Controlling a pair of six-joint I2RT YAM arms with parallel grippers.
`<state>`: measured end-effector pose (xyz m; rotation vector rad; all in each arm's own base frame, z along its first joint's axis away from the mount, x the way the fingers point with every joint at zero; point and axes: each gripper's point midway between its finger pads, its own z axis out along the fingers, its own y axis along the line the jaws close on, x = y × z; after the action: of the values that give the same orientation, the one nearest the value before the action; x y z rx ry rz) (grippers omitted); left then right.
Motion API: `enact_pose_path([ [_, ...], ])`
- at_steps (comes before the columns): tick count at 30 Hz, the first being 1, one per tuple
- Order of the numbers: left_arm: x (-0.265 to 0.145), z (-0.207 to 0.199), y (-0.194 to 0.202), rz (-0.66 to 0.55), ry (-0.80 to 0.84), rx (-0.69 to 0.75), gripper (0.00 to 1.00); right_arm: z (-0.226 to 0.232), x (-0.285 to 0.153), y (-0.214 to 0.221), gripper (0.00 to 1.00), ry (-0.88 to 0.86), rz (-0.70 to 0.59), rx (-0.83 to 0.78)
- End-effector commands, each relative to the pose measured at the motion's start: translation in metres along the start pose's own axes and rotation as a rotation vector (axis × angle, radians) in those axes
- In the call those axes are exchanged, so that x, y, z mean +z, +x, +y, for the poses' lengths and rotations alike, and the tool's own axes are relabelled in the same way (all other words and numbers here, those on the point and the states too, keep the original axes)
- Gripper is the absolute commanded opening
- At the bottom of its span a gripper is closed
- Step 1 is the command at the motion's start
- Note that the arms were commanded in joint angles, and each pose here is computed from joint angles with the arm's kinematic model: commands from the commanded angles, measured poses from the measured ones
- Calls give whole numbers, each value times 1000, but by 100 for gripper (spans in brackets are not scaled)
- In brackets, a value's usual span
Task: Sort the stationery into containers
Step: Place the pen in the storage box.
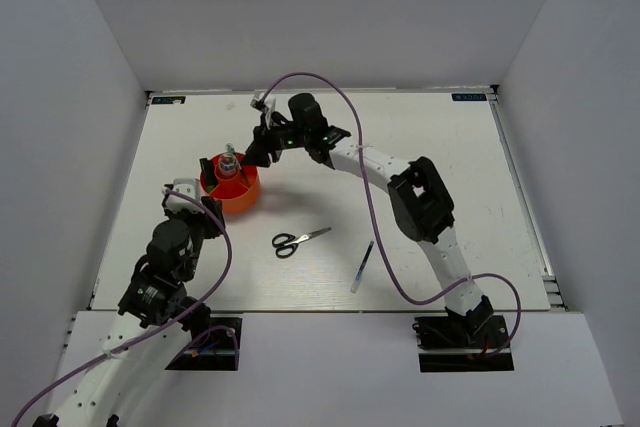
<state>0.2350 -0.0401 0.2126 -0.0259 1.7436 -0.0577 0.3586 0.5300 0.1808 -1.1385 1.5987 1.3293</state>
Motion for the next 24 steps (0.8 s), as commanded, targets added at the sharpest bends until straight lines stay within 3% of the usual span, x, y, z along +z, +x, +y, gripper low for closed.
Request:
enact_pose_path([
  [1,1,-10,2,16,53,-1,57,10,-62,-43,49,99,87,-15],
  [3,2,-22,6,39,116,4,45,13,-83,-47,45,137,135,-84],
  [4,2,-26,9,53,138,4,33,15,-113,-47,37,213,200,-93],
  [5,4,-30,13,72,153,12,28,12,-125,-42,16,247,229,-89],
  [6,4,-42,16,97,214,9,23,-4,-142,-14,3,361,314,-54],
  [8,6,-50,24,149,251,17,11,10,-179,8,0,435,425,-1],
  [10,6,-66,39,232,329,27,10,23,-212,45,0,452,538,106],
  [11,5,-72,40,244,360,23,16,34,-223,62,0,438,601,170],
  [13,8,-77,49,297,375,21,37,61,-244,98,77,384,703,331],
  [14,7,-81,51,313,395,16,54,84,-248,100,90,314,704,388],
  [16,9,-84,56,340,405,11,64,104,-258,134,90,283,763,506],
  [20,8,-83,60,356,399,19,65,109,-269,160,64,403,768,620],
  [21,9,-82,61,358,395,21,65,107,-271,166,33,454,772,664],
  [24,9,-80,63,364,384,31,65,92,-282,182,14,675,782,764],
])
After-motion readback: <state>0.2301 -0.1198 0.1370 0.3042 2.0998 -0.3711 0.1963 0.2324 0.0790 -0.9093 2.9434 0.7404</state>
